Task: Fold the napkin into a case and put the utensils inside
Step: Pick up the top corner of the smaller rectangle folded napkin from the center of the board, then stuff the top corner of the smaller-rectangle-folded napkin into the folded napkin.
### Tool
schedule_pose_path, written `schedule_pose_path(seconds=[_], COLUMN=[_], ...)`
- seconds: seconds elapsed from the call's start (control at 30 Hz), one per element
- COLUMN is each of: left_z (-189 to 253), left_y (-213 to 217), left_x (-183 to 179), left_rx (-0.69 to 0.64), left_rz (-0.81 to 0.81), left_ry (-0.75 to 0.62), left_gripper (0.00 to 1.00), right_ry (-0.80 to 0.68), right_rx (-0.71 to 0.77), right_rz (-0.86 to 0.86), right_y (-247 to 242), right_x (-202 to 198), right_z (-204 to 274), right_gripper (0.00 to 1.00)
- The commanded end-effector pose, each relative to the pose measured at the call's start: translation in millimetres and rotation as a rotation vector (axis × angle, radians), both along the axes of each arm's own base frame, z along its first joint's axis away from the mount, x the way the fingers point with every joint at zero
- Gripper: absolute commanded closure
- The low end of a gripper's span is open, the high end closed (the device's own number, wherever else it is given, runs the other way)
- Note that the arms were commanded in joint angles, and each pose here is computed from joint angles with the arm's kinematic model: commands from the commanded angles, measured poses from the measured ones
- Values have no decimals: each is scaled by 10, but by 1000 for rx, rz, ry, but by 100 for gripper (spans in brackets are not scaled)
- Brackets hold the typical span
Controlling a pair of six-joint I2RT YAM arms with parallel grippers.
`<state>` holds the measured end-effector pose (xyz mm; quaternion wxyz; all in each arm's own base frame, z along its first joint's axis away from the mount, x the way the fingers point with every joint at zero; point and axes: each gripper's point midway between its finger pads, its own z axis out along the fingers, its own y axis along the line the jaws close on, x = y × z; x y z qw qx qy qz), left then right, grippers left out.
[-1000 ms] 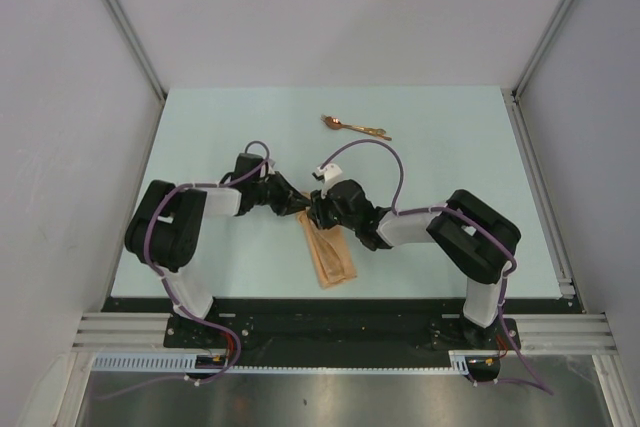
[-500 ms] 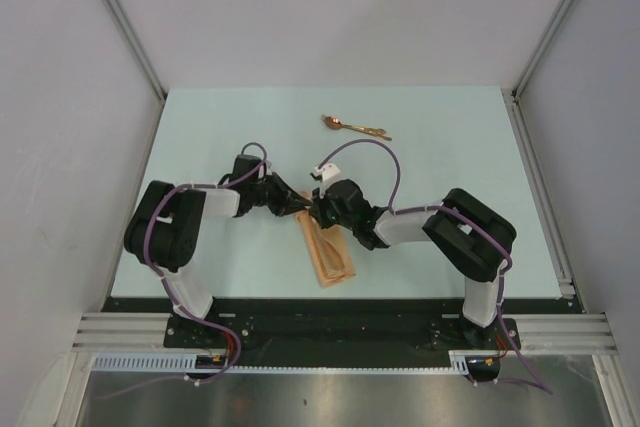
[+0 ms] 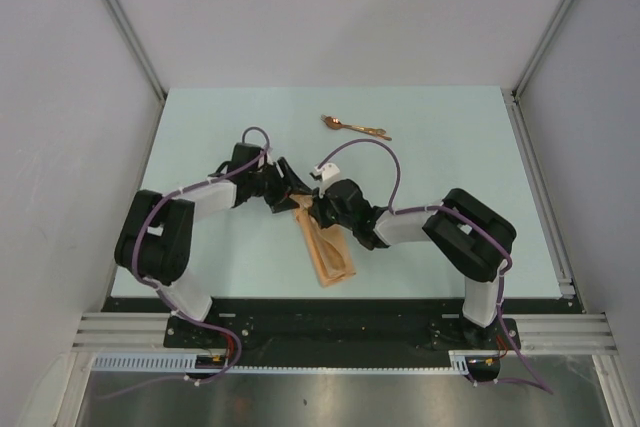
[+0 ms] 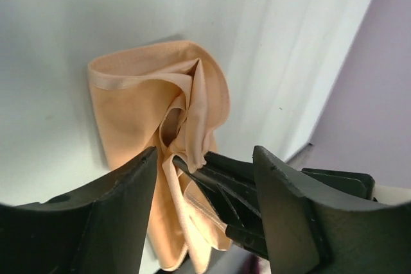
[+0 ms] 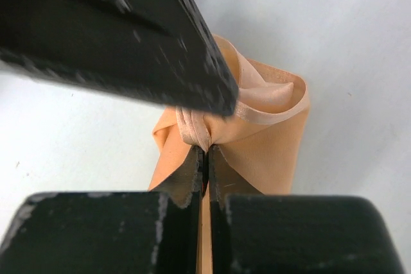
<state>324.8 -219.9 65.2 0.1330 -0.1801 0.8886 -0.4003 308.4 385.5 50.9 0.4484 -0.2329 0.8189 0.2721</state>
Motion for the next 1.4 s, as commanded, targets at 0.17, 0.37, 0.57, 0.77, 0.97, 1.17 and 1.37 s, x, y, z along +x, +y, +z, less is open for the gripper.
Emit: schedule_pose_path(seconds=[0.17,0.37,0.57,0.77,0.97,1.17,1.37], left_z=[361,232,76,-46,-114,-183,-271], left_y=[620,462,286,217,164,79,146], left_x=[135,14,-30,-7,-6,-2,10], left_rx=[407,595,738,806,858,847,893], left_rz=[70,-60,-140,-163,-189,-212,-202], left_ry=[-277,-375,-426,-422,-436,-428,-400], left_gripper=[69,73,69,65,59,59,65], right_ry=[-21,23,54,76,81,85,90], right_rx=[61,97,132,162,170,165,163], right_rz=[-26,-45,-66,-49,-43,-40,-40], right_y=[-14,-66,-127,-115,-101,-100,-97], right_x=[85,101,133,116,112,106,105], right_z=[320,331,341,352,338,320,309], right_gripper=[100,100,100,100,100,100,100])
